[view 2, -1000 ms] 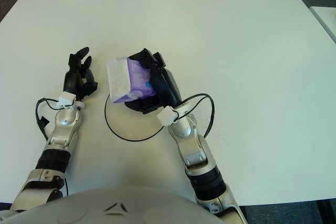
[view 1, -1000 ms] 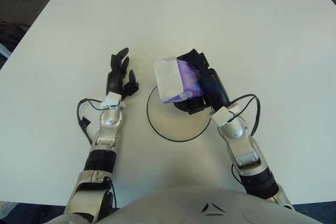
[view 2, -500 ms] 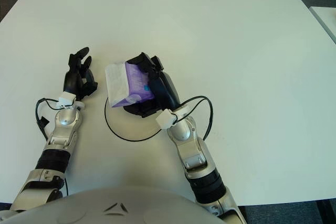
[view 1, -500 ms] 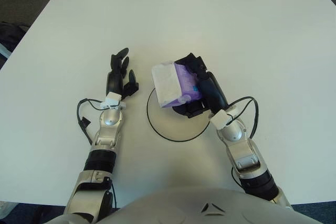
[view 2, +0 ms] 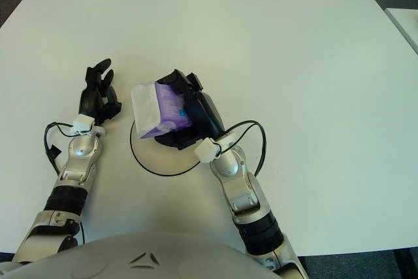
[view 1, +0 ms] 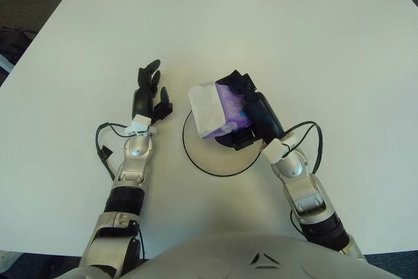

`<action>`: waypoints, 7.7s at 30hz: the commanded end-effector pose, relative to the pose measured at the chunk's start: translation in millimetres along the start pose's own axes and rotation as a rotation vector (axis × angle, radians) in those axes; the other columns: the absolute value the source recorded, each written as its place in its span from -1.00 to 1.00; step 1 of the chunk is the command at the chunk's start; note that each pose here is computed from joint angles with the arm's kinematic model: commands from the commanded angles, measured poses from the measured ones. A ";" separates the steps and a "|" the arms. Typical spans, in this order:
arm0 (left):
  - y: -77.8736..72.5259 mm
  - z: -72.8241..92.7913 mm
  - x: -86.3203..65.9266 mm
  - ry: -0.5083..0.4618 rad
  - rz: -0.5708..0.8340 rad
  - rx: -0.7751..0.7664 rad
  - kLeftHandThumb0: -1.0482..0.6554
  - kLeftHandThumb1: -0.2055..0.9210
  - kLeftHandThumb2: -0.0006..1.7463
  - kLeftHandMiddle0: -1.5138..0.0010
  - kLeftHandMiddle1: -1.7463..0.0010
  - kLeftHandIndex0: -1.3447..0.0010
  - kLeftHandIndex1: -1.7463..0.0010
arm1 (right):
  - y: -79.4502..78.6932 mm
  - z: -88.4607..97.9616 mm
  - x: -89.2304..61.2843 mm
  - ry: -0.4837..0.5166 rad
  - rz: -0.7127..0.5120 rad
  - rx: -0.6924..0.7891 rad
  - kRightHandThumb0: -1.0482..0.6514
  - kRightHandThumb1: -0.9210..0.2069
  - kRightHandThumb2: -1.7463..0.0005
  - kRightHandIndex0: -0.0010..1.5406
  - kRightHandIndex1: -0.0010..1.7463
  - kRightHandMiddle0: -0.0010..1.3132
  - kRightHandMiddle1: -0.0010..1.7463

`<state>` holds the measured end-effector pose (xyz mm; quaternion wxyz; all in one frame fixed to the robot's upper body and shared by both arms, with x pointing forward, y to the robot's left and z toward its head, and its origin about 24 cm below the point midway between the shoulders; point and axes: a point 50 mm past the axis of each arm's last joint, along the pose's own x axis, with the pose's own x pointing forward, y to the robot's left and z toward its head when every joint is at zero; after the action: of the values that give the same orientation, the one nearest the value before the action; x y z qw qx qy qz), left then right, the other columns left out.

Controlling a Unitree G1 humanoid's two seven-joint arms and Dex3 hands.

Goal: Put the tissue paper into the plate.

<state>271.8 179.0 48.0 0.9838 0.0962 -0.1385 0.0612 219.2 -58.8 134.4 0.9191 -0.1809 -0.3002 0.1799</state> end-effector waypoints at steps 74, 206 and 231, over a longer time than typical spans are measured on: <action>-9.3 -50.9 -41.0 0.260 -0.033 -0.006 -0.53 1.00 -0.02 0.44 0.95 1.00 0.03 | -27.3 -8.2 -0.8 0.059 0.584 -0.442 -0.86 -1.00 0.27 -0.78 -0.88 -1.00 -0.52; -9.4 -36.4 -41.5 0.213 -0.028 -0.004 -0.62 1.00 -0.02 0.50 0.99 1.00 0.11 | -37.6 -102.1 -30.1 0.353 -0.464 0.477 -0.52 -1.00 -0.03 -0.49 -0.90 -1.00 0.04; -9.0 -36.5 -43.7 0.219 -0.031 -0.003 -0.60 1.00 -0.01 0.48 0.99 1.00 0.11 | -34.8 -106.0 -49.1 0.392 -0.482 0.407 -0.47 -1.00 -0.02 -0.52 -0.94 -1.00 -0.04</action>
<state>268.6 171.0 49.1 0.9851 0.0837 -0.1401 0.0540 263.0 -129.3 62.5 0.9870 0.0598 -0.1487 -0.0101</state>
